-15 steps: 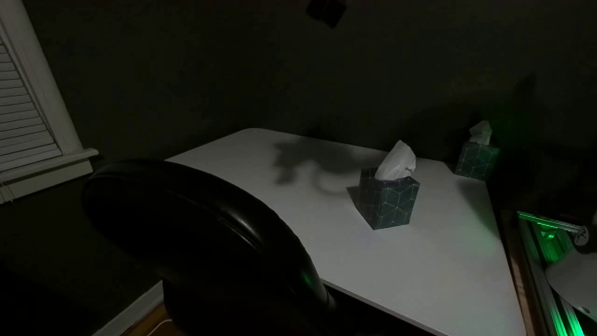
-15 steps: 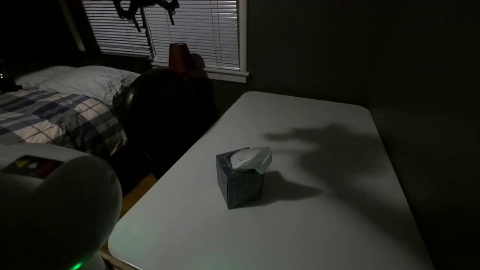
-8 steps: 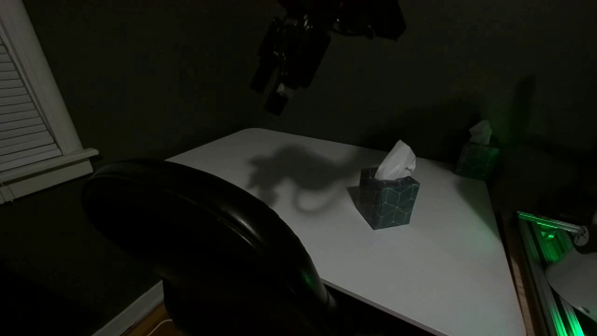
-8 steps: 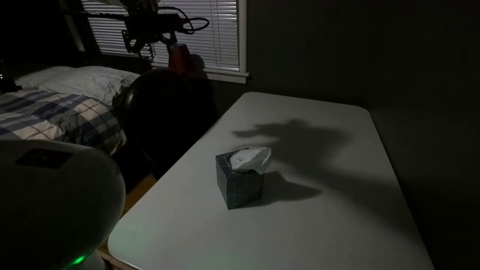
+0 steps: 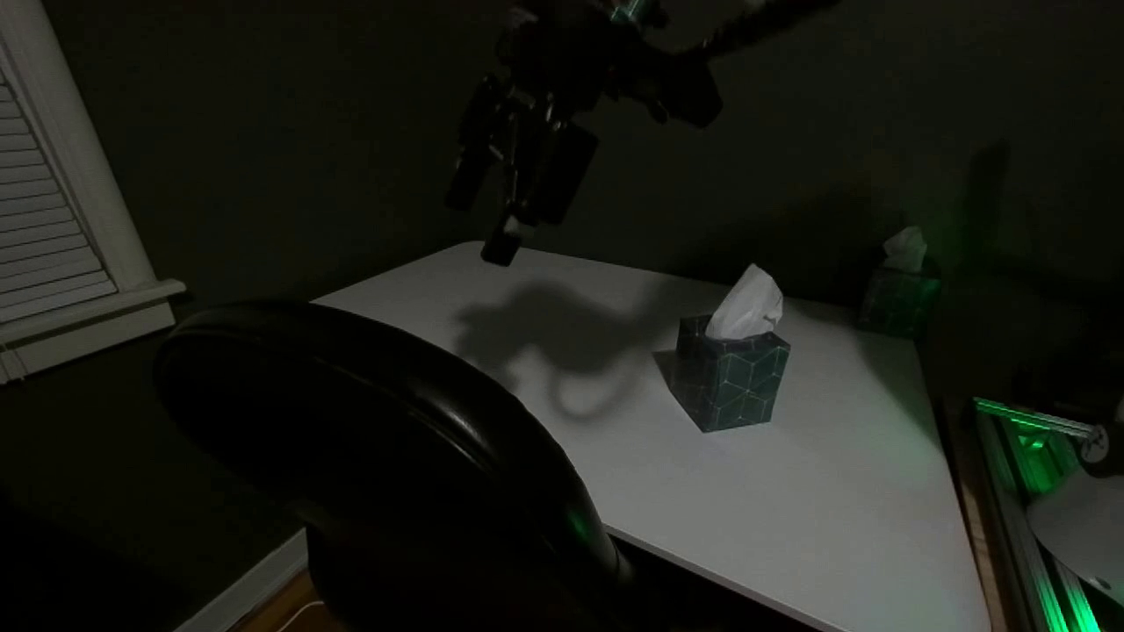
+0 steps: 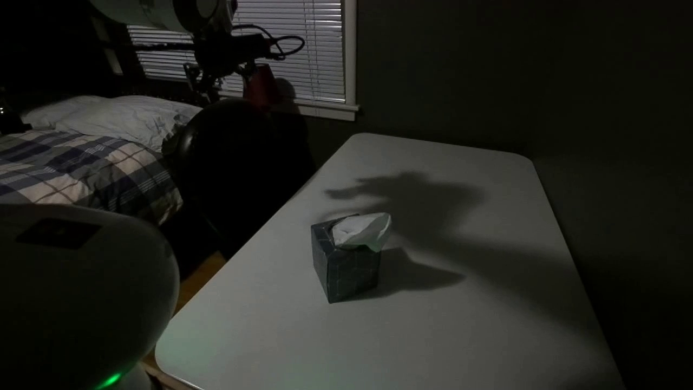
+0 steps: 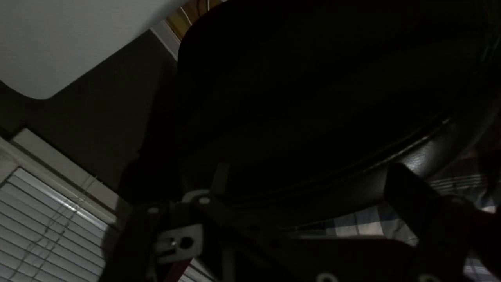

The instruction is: Push back the chair

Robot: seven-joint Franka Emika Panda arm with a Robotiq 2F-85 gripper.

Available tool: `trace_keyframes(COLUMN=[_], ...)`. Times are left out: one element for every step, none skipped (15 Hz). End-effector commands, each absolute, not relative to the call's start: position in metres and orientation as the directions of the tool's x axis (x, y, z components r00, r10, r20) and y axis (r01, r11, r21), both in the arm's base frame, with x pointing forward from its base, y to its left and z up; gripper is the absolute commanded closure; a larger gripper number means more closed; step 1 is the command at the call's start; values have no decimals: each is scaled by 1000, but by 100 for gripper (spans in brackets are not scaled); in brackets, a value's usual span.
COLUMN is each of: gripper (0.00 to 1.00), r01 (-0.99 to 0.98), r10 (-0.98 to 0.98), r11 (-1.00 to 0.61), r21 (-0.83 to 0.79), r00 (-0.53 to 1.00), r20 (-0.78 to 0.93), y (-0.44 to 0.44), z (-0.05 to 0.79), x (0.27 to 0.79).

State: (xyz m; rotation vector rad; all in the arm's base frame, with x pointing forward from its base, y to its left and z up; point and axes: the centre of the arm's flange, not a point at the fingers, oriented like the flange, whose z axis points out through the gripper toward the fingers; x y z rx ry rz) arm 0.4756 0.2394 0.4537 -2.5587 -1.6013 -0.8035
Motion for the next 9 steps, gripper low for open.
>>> trace_keyframes(gripper=[0,0,0,0,0,0,0,0,0], r01=[871,874,876,875,875,874,873,875,876], r10=[894,906,922,934,948,957,966,968,974], r11=[-346,-310,-267,-232,-188,-152,-117,-90,-59], r21=[348,375,402,424,446,461,474,475,479], r00=[194,151,111,78,43,13,-12,-36,-56], r20=[404,397,370,349,315,291,260,249,222], y=[267,273,276,278,278,277,275,274,273], z=[413,405,396,389,381,375,369,365,360], x=[501,505,509,513,516,519,522,523,525])
